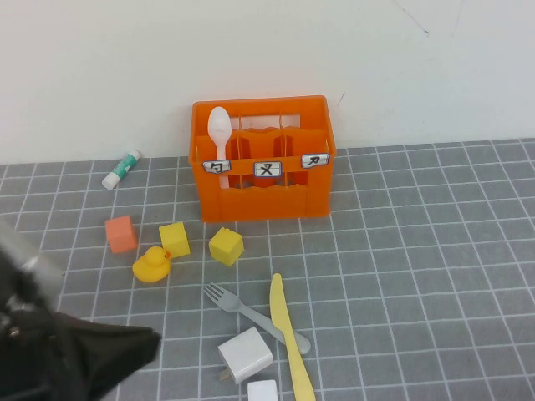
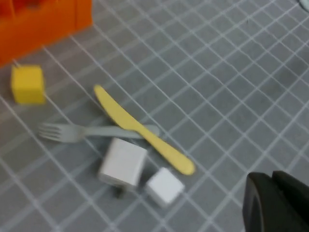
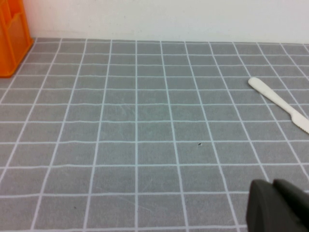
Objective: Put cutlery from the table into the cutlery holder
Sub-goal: Pick up the knife
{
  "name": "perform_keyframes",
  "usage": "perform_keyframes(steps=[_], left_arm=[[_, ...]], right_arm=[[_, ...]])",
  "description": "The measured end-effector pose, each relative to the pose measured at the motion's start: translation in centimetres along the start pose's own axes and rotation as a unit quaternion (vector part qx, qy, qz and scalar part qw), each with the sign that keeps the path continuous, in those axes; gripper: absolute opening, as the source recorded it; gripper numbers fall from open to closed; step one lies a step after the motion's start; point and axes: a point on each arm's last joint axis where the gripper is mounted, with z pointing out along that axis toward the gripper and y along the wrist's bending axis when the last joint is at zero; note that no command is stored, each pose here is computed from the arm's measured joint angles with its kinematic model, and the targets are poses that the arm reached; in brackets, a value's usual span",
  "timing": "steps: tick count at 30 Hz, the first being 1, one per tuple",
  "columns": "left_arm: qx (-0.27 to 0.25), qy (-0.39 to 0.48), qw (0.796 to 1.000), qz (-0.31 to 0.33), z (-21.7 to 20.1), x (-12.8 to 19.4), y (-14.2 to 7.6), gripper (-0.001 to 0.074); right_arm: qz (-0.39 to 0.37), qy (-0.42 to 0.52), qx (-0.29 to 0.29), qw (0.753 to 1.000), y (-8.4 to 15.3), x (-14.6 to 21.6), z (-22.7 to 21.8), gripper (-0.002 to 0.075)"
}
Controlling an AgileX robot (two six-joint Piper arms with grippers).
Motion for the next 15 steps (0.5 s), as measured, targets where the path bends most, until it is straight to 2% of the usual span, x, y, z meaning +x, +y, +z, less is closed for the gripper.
perform_keyframes(steps=[6, 8, 12, 15], left_arm=[[-0.059, -0.011, 0.994, 0.088, -2.3, 0.9, 0.0, -0.0001], [-0.093, -0.008, 0.993, 0.073, -3.1, 1.3, 0.3, -0.0001], [-0.177, -0.012, 0.984, -0.011, -4.7, 2.2, 1.3, -0.0001], [-0.227, -0.026, 0.973, -0.02, -5.5, 2.8, 2.0, -0.0001]], right_arm=[[0.0, 0.0, 0.0, 1.0, 0.0, 0.0, 0.0, -0.0003], [0.0, 0.0, 0.0, 1.0, 0.0, 0.0, 0.0, -0.0003], [0.0, 0.0, 0.0, 1.0, 0.0, 0.0, 0.0, -0.0003], [0.0, 0.0, 0.0, 1.0, 0.0, 0.0, 0.0, -0.0003]])
